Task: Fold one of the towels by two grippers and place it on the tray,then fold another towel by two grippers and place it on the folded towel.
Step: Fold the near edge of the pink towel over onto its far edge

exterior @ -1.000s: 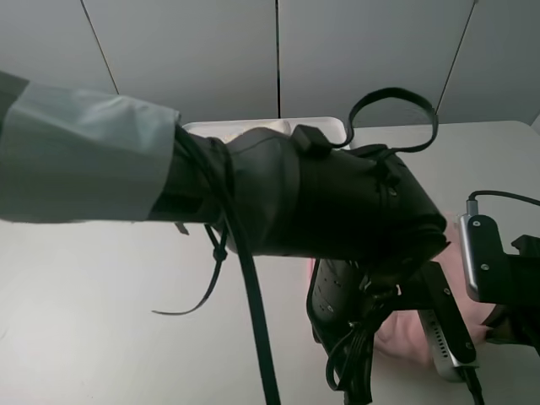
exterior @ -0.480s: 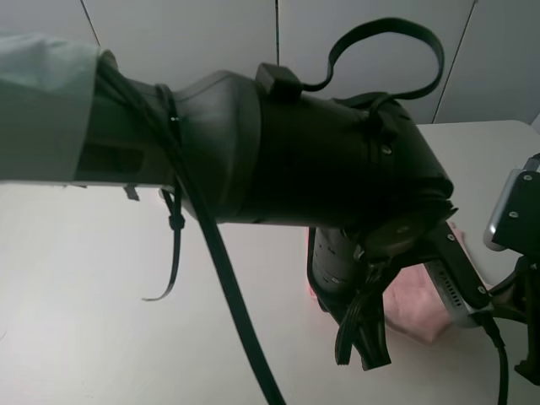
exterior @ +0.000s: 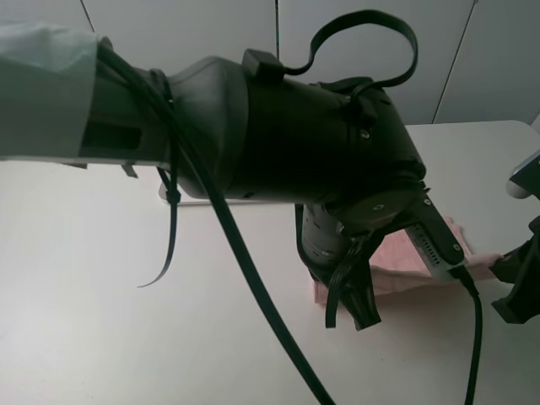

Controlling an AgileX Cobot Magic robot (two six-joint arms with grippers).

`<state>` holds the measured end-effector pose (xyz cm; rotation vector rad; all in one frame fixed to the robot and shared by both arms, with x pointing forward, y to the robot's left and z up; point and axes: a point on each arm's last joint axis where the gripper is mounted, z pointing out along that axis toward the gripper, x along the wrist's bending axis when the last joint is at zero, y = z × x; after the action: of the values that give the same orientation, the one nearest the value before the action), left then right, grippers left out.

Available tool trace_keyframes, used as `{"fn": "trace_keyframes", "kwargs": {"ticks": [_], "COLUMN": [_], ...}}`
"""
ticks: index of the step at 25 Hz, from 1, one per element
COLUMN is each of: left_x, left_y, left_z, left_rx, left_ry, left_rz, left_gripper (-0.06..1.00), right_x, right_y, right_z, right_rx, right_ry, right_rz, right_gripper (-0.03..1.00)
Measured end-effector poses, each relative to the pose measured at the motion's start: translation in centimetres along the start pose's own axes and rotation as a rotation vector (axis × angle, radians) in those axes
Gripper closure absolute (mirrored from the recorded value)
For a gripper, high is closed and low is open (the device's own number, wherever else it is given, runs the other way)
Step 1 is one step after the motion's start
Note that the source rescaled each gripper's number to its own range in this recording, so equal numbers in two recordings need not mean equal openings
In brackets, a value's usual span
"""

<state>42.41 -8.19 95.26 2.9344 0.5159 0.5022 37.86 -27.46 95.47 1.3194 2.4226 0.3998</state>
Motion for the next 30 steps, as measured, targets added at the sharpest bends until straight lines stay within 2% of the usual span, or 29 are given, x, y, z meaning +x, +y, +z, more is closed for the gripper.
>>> {"fn": "trace_keyframes", "kwargs": {"ticks": [5,10,20,30], "left_x": [0.3,0.5,1.5,5.7], "left_y": [0.2,0.5,0.9,0.5], "left_z": [0.1,0.1,0.1,1.3], "left_rx": [-0.025,-0.061,-0.104,-0.130], "left_ry": [-0.001,0.008,0.088,0.102], "left_rz": [-0.008,-0.020,-0.063,-0.203], "left_gripper": [0.94,0.94,0.94,0.94], "right_x": [-0.2,-0.3,-1.2,-1.6], "right_y": [0.5,0.8,2.7,3.7], "right_z": [0.0,0.6,1.8,3.2], "right_rx": [-0.047,-0.044,-0.098,-0.147], "right_ry": [-0.019,-0.017,-0.030,-0.041], "right_rz": [0.091,0.146,0.274,0.317], "right_gripper": [0.97,0.97,0.97,0.97]}}
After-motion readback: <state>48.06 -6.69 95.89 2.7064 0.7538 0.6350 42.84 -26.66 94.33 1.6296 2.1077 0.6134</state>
